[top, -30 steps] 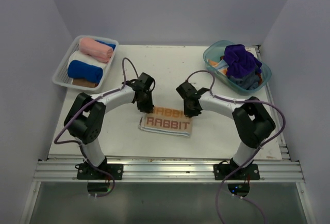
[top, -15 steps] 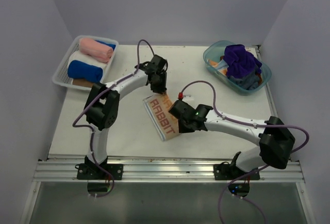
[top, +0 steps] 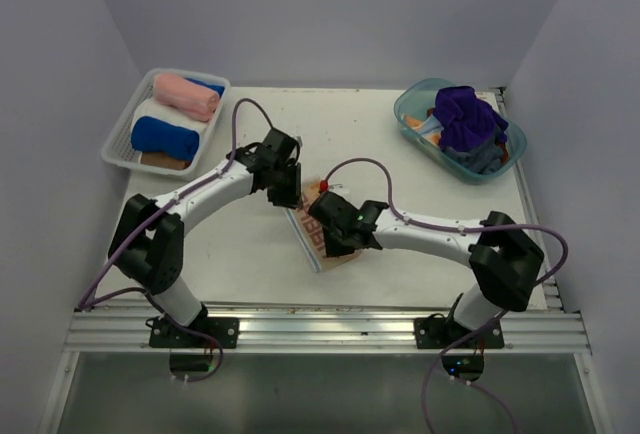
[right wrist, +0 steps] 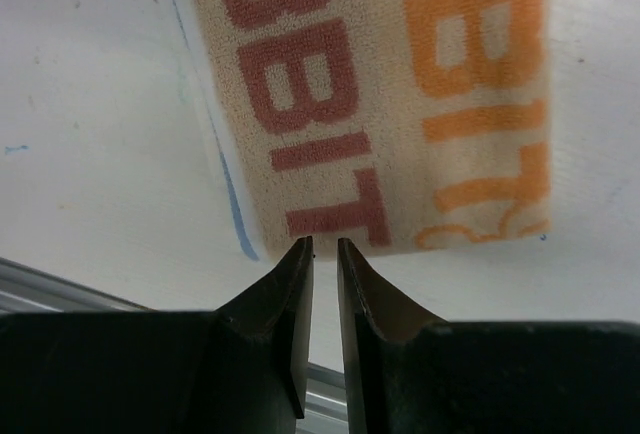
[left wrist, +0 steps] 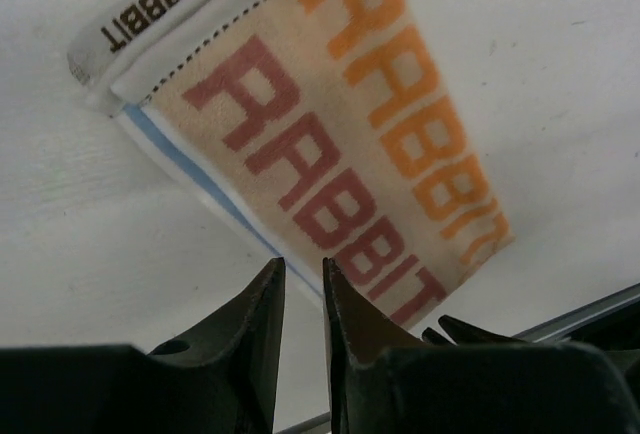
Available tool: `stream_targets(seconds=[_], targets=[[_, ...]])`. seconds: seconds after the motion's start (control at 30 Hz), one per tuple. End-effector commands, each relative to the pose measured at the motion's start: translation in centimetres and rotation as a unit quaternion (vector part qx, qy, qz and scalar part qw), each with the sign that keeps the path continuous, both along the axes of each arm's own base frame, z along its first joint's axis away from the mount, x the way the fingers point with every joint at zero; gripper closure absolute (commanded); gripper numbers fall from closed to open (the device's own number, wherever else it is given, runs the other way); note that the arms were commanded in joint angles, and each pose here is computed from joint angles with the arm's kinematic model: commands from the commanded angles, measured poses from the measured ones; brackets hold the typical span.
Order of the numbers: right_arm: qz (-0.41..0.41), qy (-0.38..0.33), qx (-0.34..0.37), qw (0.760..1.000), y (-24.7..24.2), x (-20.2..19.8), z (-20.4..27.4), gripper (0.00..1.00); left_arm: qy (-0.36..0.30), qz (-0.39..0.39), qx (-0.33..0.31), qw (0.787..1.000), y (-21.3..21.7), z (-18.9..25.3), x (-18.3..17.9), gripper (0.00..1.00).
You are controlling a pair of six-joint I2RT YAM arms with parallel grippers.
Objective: Roll the towels
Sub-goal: Fold the towel
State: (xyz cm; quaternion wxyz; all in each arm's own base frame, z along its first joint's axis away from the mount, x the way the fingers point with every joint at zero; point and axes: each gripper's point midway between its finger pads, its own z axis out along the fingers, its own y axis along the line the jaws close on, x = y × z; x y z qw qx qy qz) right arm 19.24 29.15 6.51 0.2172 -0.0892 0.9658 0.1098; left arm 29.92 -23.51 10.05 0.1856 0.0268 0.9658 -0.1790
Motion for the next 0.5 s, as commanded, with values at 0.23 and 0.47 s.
stream_targets(seconds=[0.23, 0.47], targets=[[0.016, 0.007, -0.012, 1.0, 0.5, 0.0, -1.1, 0.8, 0.018, 0.021, -0.025, 0.999, 0.8, 0.3, -2.3, 0.75], [-0.028, -0.038, -0.011, 0.999, -3.4, 3.7, 2.1, 0.76, 0.06, -0.021, -0.11, 0.992, -3.2, -0.5, -6.0, 0.75]])
